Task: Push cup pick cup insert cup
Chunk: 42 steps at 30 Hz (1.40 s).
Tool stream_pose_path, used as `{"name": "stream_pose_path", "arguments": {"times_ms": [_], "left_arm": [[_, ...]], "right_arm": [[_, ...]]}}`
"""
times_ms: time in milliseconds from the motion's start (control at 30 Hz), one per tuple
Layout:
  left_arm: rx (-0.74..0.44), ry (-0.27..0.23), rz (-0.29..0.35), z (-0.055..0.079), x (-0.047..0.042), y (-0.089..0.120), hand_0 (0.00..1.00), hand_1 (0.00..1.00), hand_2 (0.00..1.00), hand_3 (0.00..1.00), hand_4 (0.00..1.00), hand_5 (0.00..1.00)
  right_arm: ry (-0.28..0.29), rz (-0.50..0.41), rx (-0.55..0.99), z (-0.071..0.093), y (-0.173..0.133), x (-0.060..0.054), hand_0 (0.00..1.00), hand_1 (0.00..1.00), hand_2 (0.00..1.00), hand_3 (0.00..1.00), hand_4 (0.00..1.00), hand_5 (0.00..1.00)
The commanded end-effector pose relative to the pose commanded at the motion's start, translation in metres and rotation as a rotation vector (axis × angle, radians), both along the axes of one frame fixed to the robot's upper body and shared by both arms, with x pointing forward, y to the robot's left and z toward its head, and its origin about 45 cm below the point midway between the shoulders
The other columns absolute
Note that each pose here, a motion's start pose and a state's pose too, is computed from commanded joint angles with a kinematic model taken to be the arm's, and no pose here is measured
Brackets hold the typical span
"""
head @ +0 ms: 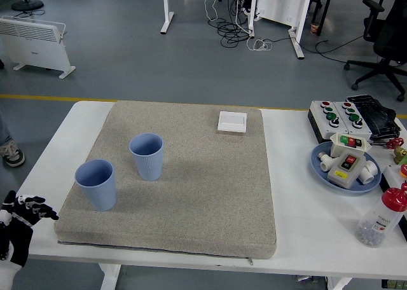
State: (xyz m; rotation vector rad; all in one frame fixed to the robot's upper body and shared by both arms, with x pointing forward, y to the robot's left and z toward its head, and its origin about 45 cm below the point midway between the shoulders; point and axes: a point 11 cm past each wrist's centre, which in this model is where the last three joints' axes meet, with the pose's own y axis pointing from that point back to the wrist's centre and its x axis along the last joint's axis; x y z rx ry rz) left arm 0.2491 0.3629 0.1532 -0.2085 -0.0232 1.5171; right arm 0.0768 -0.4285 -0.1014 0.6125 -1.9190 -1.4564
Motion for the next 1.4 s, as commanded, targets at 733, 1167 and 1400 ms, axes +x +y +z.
{"name": "stream_pose_path", "arguments": {"times_ms": [733, 1167, 1400], "left_arm": [[0.109, 0.03, -0.104, -0.019, 0.0189, -0.026, 0.508, 0.445, 0.431, 0.425, 0.567, 0.998], [0.19, 0.072, -0.158, -0.026, 0.0355, -0.032, 0.53, 0.45, 0.433, 0.428, 0.563, 0.998], [0.221, 0.109, -0.171, -0.03, 0.042, -0.032, 0.532, 0.454, 0.436, 0.442, 0.565, 0.998]], "right_arm": [[0.004, -0.005, 0.005, -0.001, 0.002, -0.003, 0.727, 0.665, 0.698, 0.595, 0.143, 0.49], [0.012, -0.004, 0.004, -0.002, 0.001, -0.006, 0.727, 0.664, 0.698, 0.595, 0.143, 0.49], [0.016, -0.003, 0.005, -0.002, 0.002, -0.007, 0.728, 0.664, 0.697, 0.596, 0.144, 0.49]]}}
